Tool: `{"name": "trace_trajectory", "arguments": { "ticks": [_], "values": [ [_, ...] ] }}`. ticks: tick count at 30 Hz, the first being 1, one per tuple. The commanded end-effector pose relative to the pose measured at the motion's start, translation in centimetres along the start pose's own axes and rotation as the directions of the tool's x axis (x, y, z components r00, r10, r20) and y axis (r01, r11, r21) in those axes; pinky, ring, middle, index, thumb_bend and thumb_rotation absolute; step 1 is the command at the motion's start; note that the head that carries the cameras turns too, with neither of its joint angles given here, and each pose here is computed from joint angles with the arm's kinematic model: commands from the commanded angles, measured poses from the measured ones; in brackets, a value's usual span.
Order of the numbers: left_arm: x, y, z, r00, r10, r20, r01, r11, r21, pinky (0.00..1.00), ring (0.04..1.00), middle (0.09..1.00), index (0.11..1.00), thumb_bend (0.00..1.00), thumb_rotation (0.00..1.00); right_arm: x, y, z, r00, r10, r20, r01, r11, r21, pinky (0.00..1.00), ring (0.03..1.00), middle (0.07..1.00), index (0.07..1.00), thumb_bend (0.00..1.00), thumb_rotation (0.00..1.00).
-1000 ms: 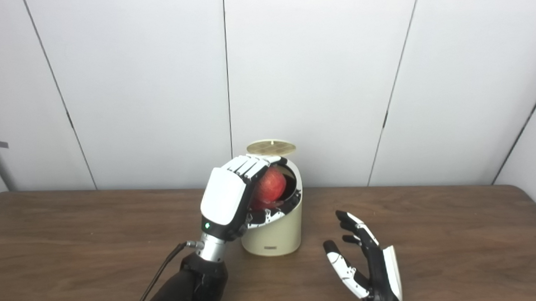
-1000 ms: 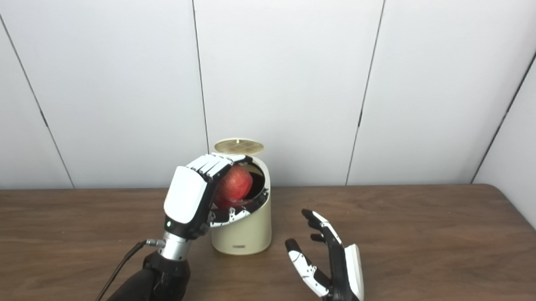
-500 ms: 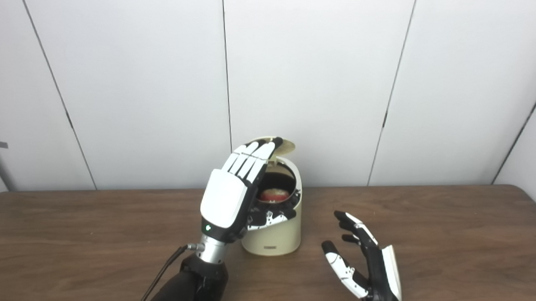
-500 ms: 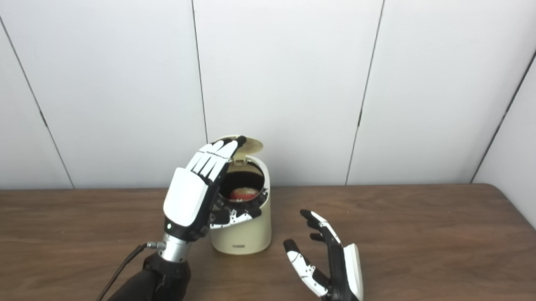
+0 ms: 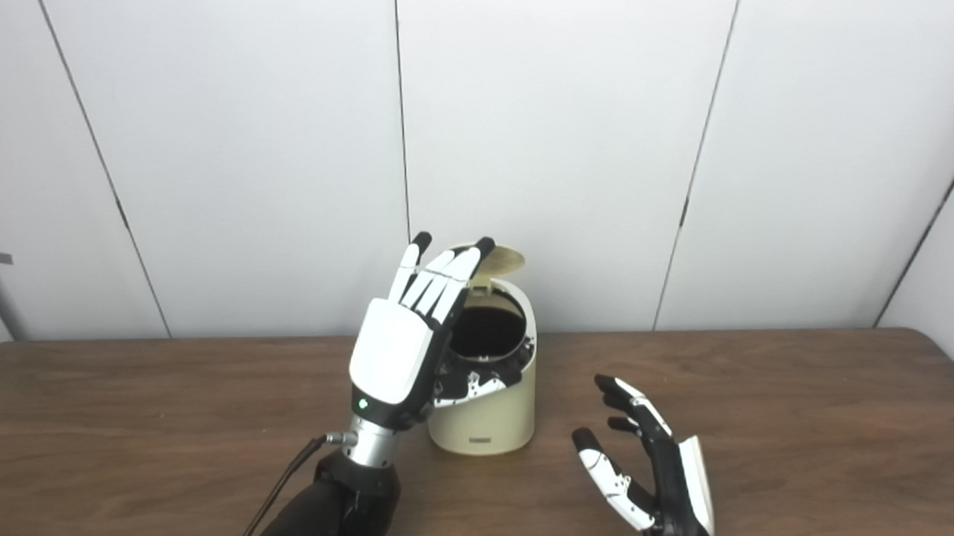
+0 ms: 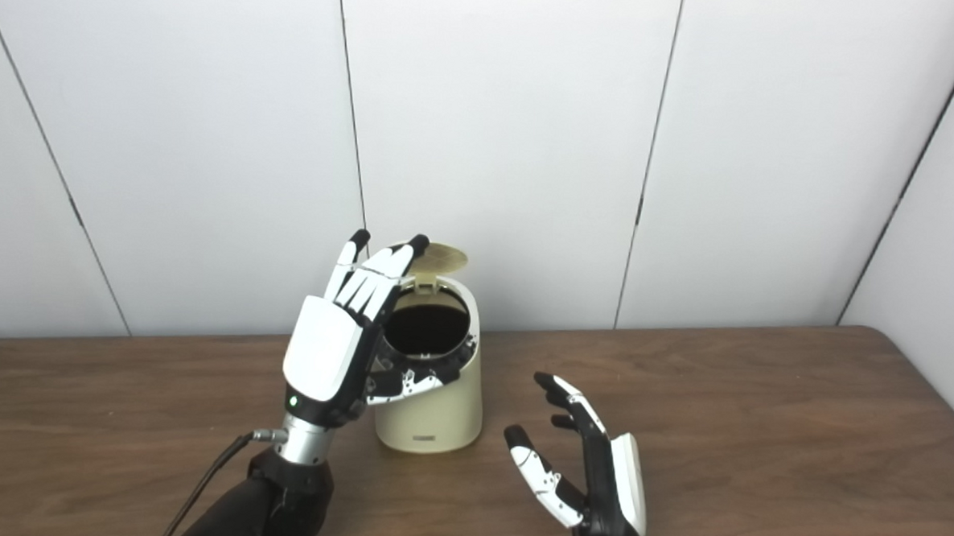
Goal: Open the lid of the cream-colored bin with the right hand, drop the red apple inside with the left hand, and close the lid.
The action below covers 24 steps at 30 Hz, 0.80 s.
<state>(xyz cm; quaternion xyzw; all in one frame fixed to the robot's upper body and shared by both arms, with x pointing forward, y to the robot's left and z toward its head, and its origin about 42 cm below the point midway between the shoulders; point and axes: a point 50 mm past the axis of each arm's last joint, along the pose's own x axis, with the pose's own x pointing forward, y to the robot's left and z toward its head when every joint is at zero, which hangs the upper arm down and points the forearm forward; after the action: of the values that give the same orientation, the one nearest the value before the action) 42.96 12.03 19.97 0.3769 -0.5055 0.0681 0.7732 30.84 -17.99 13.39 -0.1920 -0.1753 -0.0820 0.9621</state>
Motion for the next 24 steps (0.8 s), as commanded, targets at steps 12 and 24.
{"name": "trace_trajectory", "arguments": {
  "ticks": [12,24],
  "values": [
    [-3.6,6.4,4.0,0.997,0.066,-0.045,-0.075,0.966,-0.246,0.79,0.829,0.844,0.844,0.72,0.30,-1.3,0.2,-1.9,0.999,0.022,-0.031,-0.022,1.000,-0.009,0.70,0.795,0.809,0.791,0.32,0.61],
    [-7.9,10.3,5.8,0.972,0.014,-0.235,-0.121,0.887,-0.446,0.76,0.814,0.816,0.802,0.47,0.45,-0.5,-0.4,-1.2,1.000,0.014,-0.018,-0.014,1.000,-0.010,0.71,0.807,0.823,0.812,0.33,0.61]
  ]
}}
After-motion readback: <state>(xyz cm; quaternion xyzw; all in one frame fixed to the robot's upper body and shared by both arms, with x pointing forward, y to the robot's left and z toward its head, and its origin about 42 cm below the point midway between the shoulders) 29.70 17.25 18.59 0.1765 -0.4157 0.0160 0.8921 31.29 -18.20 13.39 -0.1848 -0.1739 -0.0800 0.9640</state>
